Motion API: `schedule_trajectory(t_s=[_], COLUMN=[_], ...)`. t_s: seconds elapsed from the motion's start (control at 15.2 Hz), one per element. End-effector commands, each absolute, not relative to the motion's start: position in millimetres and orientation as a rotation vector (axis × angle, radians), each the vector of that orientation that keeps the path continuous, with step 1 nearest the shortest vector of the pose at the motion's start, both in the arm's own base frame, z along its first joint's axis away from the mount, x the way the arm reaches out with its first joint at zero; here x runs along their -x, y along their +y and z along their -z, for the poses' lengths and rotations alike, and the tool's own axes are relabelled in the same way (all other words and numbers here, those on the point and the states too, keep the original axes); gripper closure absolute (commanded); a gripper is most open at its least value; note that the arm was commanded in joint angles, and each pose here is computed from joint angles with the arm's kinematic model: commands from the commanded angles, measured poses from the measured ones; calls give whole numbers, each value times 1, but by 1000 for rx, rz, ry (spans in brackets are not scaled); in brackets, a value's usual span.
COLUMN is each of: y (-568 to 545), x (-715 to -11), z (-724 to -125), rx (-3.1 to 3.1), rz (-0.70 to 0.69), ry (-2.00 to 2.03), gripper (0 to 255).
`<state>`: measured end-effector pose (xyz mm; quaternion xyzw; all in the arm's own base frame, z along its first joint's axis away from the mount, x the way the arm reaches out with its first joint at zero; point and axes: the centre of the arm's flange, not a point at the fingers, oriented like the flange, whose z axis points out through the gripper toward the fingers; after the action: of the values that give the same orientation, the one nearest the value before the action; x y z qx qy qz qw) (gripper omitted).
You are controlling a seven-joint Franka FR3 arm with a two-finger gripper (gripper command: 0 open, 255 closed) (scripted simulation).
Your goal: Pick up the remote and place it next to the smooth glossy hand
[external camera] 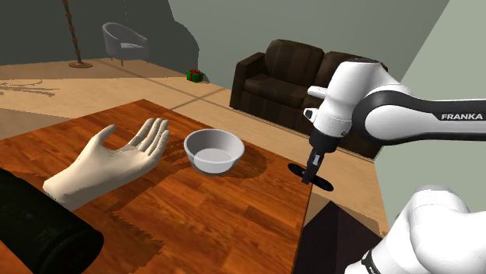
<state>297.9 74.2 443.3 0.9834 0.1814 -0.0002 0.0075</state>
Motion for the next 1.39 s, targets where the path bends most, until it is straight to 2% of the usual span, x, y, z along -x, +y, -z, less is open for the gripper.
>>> schedule_trajectory(t_s=[0.0, 0.99, 1.32], y=[74, 74, 135], x=[-298, -298, -325], z=[-456, -534, -534], rx=[-3075, -3075, -3075], rz=[1, 1, 1], ry=[567, 567, 567], gripper=[255, 255, 255])
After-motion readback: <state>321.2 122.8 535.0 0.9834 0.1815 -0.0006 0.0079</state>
